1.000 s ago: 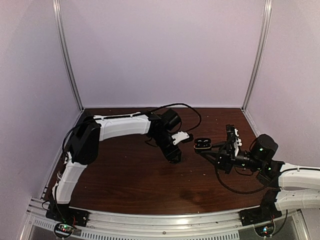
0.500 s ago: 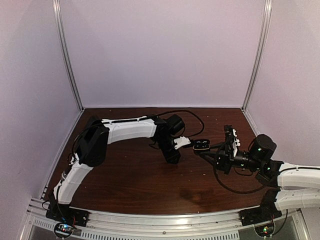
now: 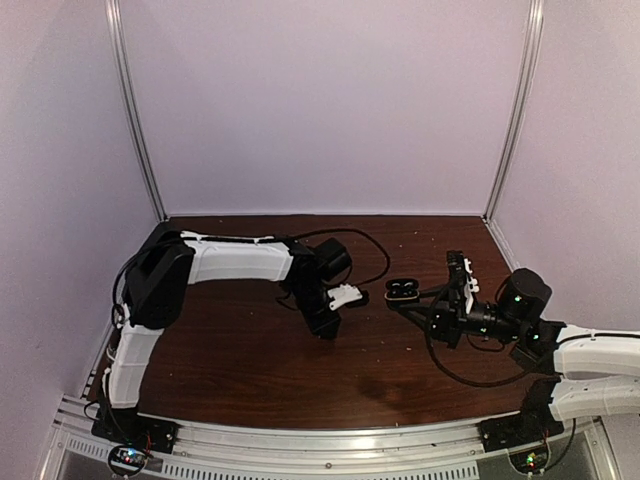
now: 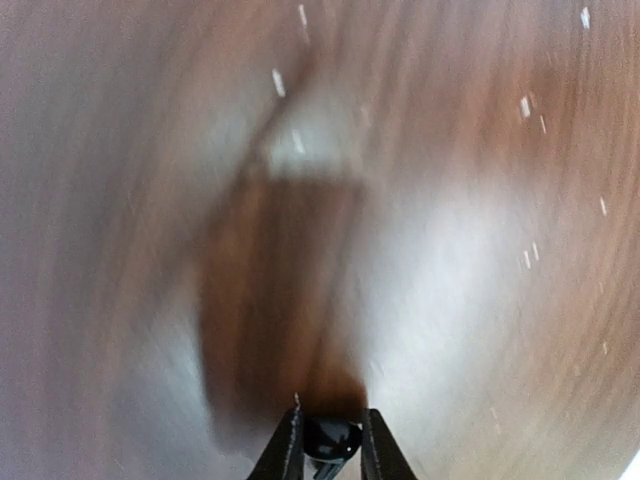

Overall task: Insert the wireless bluetooth earbuds into the charging case
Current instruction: Move the right earbud to the center of the board, then pick up the right earbud from the center of the board.

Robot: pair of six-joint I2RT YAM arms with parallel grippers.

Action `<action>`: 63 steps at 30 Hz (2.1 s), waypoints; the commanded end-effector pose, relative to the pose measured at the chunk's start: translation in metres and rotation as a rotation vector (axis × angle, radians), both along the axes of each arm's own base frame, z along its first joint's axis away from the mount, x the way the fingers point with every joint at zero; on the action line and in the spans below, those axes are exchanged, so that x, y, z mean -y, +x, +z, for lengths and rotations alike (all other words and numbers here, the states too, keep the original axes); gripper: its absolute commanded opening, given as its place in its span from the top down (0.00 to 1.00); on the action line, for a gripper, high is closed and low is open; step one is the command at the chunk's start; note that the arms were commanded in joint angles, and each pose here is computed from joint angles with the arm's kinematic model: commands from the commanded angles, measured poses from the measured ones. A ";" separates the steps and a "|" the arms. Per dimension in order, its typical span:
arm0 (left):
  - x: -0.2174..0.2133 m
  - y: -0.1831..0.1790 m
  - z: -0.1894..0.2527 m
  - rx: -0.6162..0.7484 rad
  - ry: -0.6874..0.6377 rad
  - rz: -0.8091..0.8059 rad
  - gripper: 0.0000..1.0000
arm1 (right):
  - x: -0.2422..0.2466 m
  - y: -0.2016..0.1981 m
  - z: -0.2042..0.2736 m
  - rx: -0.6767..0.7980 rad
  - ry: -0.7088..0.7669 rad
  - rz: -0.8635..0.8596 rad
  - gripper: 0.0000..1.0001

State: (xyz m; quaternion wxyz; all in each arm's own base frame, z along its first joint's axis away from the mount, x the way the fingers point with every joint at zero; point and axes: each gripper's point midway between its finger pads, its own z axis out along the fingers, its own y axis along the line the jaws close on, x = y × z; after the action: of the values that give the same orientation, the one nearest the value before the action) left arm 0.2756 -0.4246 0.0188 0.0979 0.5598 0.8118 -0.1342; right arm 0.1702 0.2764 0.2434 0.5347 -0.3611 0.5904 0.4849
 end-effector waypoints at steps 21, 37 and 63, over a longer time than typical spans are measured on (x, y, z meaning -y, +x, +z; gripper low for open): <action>-0.177 -0.105 -0.026 -0.224 0.472 0.318 0.74 | -0.007 0.000 0.013 0.018 0.031 0.034 1.00; -0.153 -0.087 -0.018 -0.164 0.487 0.273 0.64 | -0.007 0.000 0.009 0.012 0.033 0.036 1.00; -0.131 -0.097 -0.018 -0.151 0.462 0.195 0.83 | -0.007 0.002 0.006 0.000 0.029 0.026 1.00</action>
State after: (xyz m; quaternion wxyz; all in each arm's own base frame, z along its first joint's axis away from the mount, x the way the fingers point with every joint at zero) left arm 0.1770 -0.2799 0.0122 -0.0924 0.4649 0.8796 0.0390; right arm 0.1720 0.2833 0.2339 0.5159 -0.3627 0.5972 0.4957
